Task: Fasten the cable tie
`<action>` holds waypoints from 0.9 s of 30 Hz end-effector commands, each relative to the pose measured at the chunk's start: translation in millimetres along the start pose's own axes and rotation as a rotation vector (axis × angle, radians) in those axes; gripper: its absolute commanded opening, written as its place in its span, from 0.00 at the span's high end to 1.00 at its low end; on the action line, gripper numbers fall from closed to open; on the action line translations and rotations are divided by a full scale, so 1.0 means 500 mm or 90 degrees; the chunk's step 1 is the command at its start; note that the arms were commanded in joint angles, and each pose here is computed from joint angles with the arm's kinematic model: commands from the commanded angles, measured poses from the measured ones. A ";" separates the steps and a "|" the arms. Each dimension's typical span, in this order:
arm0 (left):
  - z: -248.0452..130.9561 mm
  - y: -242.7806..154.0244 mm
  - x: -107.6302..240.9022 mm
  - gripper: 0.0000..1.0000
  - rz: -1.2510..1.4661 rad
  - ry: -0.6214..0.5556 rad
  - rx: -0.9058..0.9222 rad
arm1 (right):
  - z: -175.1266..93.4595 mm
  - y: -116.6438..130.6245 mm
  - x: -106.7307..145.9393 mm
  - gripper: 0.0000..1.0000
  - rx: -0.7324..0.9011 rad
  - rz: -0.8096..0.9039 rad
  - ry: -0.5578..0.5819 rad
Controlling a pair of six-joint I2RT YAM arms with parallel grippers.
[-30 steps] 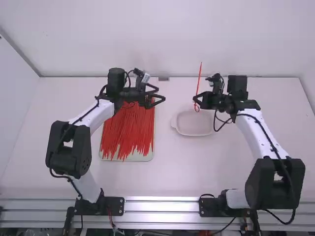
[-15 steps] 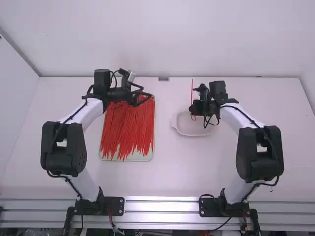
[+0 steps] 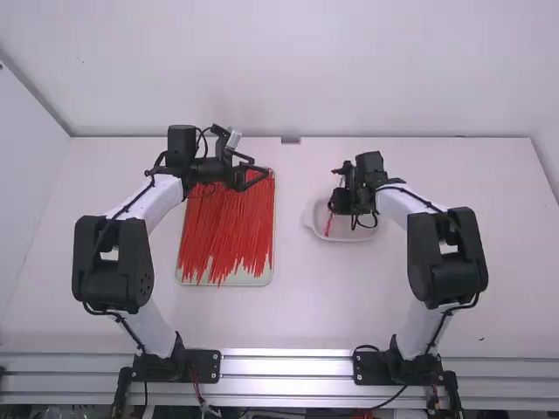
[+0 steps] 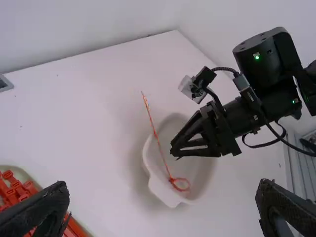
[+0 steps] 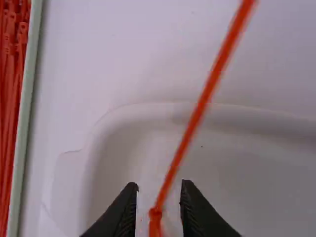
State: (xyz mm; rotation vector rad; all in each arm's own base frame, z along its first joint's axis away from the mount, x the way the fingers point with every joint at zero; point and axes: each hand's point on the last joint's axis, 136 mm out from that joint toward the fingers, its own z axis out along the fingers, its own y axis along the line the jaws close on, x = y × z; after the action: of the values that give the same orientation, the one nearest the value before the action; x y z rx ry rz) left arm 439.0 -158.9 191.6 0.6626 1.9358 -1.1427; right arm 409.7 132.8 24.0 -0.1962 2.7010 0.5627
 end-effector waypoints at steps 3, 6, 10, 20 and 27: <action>-0.005 -0.011 -0.027 0.01 0.028 -0.010 0.003 | -0.015 -0.018 -0.021 0.02 0.003 0.012 -0.016; -0.021 -0.008 -0.041 0.01 0.012 -0.013 -0.016 | -0.035 -0.019 -0.028 0.02 0.005 0.015 -0.025; -0.036 -0.004 -0.056 0.01 -0.007 -0.002 -0.050 | -0.072 -0.014 -0.040 0.02 0.006 0.015 -0.043; -0.065 -0.060 -0.112 0.01 -0.057 0.043 -0.050 | -0.178 0.040 -0.033 0.02 0.002 0.016 -0.059; -0.086 -0.098 -0.139 0.01 -0.043 0.062 -0.044 | -0.226 0.065 -0.008 0.02 0.001 0.030 -0.048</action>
State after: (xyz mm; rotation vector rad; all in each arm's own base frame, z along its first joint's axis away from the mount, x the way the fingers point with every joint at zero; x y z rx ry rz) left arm 431.9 -146.9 257.9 0.5726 2.1551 -1.1289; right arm 368.5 116.9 113.8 -0.1177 2.6773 0.5657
